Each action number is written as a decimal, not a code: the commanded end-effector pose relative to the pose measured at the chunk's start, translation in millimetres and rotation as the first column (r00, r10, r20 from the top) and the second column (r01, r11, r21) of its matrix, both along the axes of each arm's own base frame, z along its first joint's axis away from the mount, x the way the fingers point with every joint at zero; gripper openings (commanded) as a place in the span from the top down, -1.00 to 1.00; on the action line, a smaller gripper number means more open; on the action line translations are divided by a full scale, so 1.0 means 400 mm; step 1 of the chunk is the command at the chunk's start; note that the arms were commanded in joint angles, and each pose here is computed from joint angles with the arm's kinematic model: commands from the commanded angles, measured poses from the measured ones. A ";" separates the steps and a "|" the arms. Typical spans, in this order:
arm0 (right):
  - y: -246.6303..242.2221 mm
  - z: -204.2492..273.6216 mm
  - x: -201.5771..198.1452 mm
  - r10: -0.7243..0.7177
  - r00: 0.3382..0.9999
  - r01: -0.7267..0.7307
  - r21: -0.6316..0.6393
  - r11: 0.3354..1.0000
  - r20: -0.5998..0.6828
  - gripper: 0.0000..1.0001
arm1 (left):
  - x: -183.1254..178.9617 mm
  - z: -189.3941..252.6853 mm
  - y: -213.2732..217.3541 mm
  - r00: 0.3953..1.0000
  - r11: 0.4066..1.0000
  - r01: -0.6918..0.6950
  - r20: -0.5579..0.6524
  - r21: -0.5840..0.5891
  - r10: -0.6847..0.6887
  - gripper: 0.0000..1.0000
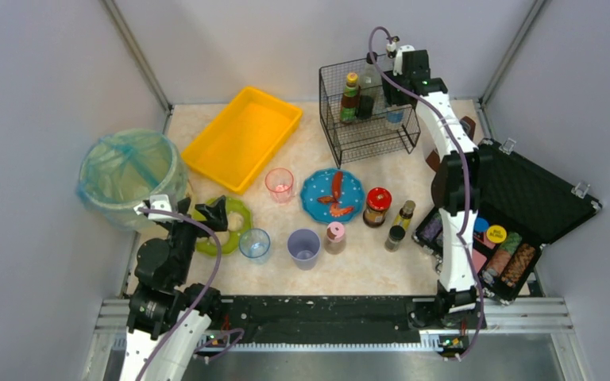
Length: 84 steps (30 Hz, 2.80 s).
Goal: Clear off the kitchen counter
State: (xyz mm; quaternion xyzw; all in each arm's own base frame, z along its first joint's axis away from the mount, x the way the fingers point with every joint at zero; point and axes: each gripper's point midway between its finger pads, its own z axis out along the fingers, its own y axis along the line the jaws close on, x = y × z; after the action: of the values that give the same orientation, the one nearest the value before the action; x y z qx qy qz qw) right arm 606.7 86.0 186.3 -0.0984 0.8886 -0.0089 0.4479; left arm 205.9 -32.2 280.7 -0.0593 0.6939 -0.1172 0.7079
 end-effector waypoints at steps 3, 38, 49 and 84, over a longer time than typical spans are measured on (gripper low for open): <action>-0.032 0.106 0.045 -0.052 0.989 0.053 -0.001 0.999 0.135 0.14 | -0.001 0.031 0.007 0.999 1.000 -0.013 0.047 -0.004 0.014 -0.98; -0.021 0.319 -0.571 -0.088 0.829 -0.138 0.355 0.925 0.552 -0.98 | -0.049 0.075 0.007 0.990 0.999 0.015 0.140 -0.042 -0.009 -0.98; -0.006 0.118 -0.708 -0.045 0.992 -0.005 0.400 0.916 0.115 -0.98 | -0.046 0.072 0.002 0.991 0.999 0.024 0.133 -0.040 -0.018 -0.98; 0.189 -0.058 -0.790 0.213 0.960 -0.211 0.033 0.977 -0.181 -0.98 | -0.039 0.065 0.000 0.993 0.999 0.025 0.118 -0.035 -0.020 -0.98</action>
State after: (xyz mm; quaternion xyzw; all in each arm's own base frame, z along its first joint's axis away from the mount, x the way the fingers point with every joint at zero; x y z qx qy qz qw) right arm 277.2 158.2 150.1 -0.1844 0.9189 0.0728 0.3412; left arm 188.9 -29.3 298.2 -0.0597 0.6583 -0.1317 0.7388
